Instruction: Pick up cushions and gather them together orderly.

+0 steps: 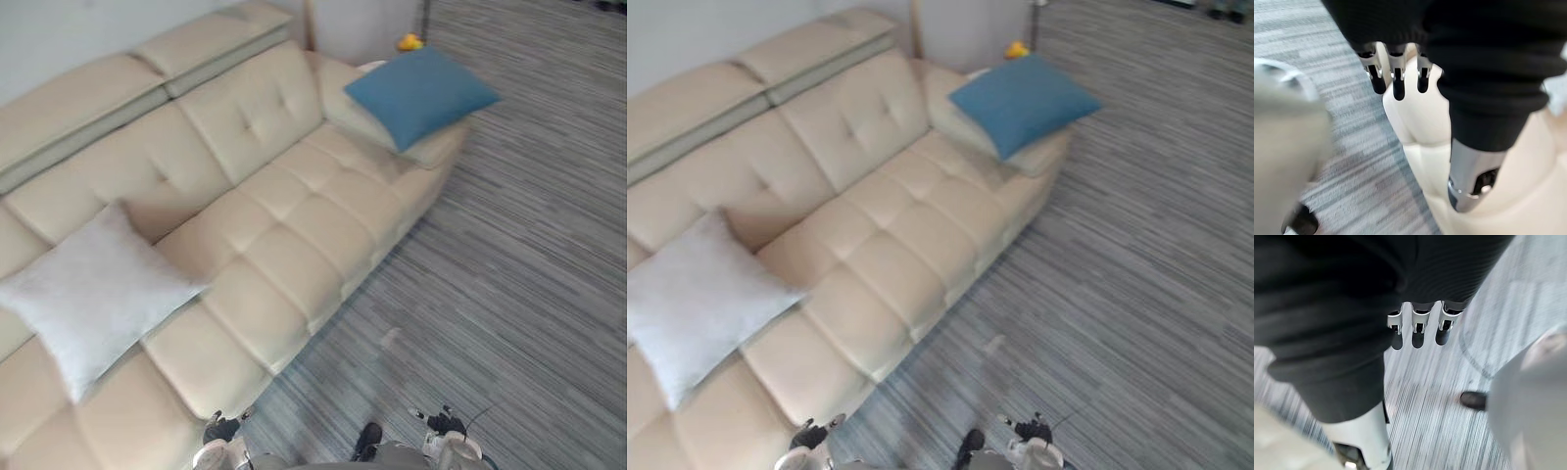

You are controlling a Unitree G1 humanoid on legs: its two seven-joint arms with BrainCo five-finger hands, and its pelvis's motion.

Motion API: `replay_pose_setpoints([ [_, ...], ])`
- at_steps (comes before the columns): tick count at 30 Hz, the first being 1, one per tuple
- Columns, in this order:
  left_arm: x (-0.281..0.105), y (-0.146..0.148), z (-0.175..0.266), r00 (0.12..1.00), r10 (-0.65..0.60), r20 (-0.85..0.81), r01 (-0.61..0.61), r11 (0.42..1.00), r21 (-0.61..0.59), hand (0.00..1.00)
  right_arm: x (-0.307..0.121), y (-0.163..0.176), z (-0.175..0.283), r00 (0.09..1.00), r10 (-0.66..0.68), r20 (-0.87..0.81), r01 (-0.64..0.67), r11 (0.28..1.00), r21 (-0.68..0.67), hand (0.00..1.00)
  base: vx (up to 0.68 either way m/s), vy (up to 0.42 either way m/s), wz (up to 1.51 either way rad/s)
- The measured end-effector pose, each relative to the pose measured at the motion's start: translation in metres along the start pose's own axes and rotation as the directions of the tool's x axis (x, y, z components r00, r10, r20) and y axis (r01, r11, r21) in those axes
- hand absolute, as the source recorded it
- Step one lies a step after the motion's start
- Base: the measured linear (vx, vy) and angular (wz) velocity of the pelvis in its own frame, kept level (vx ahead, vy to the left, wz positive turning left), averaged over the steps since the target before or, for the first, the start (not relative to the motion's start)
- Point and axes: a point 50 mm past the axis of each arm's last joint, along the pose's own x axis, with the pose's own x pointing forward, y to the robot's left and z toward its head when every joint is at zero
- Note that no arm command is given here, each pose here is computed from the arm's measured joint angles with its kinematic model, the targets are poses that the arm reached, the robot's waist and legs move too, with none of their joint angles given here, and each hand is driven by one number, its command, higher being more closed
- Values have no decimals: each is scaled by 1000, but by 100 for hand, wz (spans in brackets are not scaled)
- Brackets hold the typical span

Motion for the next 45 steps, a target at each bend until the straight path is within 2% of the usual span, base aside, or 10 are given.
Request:
replay_pose_setpoints([
  [8,-2,-16,7,998,-53,41,51,998,38,0,1,13,18,998,19,59,-21,999,27,0,245,33,-117],
  [14,-1,-6,7,998,-38,46,33,995,95,0,-9,30,-12,998,66,-14,-65,997,33,0,460,130,-77],
  [23,1,-18,12,997,-73,34,67,989,135,0,-7,38,6,996,82,38,-84,995,59,0,361,-35,-30],
  [26,1,-13,8,998,-62,18,59,987,151,0,-5,35,4,997,70,17,-71,996,54,0,388,-290,16],
  [29,-1,-18,2,998,-67,2,67,990,125,0,-1,24,13,999,42,33,-44,997,56,0,400,-335,6],
  [32,-2,-14,2,1000,-30,9,29,998,48,0,-2,24,12,999,41,34,-43,998,40,0,413,-315,6],
  [34,-2,-7,3,1000,-11,24,10,999,50,0,-3,28,9,998,49,26,-49,998,30,0,477,-239,-20],
  [41,-3,-16,10,998,-34,54,31,998,51,0,-3,29,8,999,41,23,-42,998,51,0,414,-47,-17],
  [45,-1,-7,12,998,-14,57,9,997,72,0,-6,32,1,999,50,3,-50,997,57,0,510,86,-24],
])
